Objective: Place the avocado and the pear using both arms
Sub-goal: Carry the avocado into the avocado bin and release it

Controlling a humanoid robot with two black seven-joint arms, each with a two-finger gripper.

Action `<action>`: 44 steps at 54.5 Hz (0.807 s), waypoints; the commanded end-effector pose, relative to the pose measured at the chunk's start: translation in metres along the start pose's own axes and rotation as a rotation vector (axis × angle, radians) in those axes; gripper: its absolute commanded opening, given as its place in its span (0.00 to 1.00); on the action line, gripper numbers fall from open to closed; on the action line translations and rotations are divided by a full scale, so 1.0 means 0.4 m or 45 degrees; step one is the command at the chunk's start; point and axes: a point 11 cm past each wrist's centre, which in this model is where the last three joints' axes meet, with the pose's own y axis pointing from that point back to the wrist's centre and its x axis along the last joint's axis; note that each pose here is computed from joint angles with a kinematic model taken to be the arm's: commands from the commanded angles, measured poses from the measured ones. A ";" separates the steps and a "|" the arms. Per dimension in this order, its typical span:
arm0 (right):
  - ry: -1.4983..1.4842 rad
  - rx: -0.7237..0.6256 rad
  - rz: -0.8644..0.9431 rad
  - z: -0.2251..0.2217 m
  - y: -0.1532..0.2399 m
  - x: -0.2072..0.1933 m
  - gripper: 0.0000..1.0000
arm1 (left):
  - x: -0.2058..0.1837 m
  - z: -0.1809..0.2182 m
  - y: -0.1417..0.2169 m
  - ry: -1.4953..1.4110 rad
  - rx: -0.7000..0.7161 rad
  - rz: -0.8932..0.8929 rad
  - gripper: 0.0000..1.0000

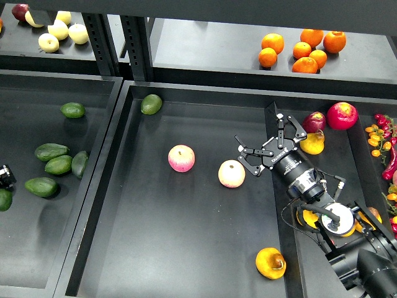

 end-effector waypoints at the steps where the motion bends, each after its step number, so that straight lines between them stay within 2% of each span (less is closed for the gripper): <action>1: 0.000 0.000 0.000 0.000 0.000 0.000 1.00 | -0.008 -0.015 -0.011 0.008 0.021 -0.008 0.46; 14: 0.000 0.000 -0.002 0.000 -0.001 -0.001 1.00 | -0.005 -0.043 -0.023 0.036 0.059 -0.002 0.47; 44: 0.002 0.002 -0.016 -0.001 -0.003 -0.009 0.99 | -0.096 -0.042 -0.093 0.048 0.086 -0.095 0.48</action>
